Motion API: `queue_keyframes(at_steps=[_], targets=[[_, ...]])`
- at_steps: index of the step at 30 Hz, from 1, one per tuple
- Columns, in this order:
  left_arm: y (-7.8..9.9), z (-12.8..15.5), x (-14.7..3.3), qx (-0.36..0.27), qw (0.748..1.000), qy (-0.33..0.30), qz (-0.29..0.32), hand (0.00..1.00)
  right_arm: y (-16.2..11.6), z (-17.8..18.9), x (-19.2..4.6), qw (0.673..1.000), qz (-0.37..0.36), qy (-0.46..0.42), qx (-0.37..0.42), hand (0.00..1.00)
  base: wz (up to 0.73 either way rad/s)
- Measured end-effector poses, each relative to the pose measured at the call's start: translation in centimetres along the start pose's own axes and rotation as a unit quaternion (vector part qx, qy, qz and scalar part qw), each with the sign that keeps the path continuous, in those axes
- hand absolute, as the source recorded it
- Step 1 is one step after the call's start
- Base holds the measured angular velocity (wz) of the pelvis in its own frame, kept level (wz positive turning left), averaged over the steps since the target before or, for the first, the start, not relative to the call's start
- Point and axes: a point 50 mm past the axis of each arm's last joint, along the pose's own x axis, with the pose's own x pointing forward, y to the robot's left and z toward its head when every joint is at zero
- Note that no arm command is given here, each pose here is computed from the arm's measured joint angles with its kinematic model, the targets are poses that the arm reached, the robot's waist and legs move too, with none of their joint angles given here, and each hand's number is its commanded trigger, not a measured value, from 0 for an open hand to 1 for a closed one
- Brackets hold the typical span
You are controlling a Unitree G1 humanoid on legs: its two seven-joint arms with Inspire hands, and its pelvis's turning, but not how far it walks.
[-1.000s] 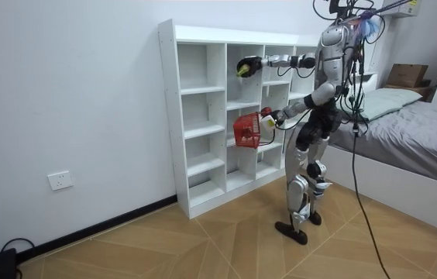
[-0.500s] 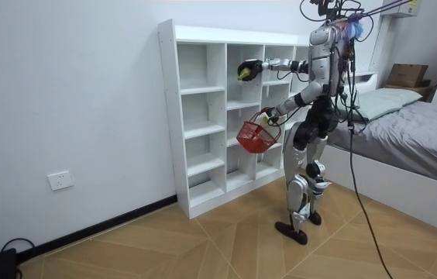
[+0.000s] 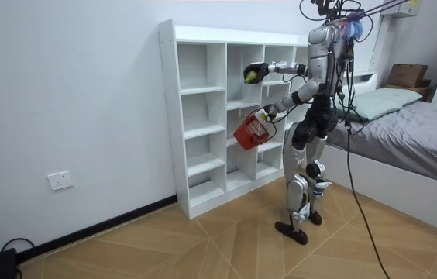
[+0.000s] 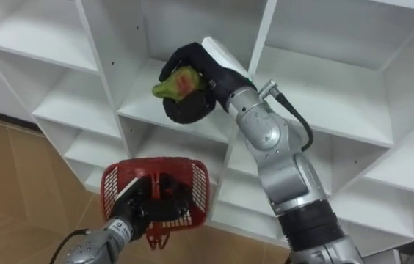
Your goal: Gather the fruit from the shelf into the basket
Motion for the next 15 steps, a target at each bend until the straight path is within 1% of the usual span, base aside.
queue_keyframes(at_steps=[3, 9, 15], targets=[[0.0, 0.0, 0.0, 0.000, 1.000, -0.001, 0.000, 1.00, 0.2, 0.2, -0.8, 1.000, 0.001, -0.010, 0.010, 1.00, -0.04], [-0.2, 0.5, 0.0, 0.001, 1.000, -0.010, -0.004, 1.00, 1.6, -0.8, -2.4, 0.998, 0.009, -0.006, 0.060, 1.00, -0.01], [-0.2, 0.8, 0.0, 0.003, 1.000, -0.017, -0.005, 1.00, 1.9, -1.6, -3.0, 0.998, 0.011, 0.009, 0.063, 1.00, -0.06]])
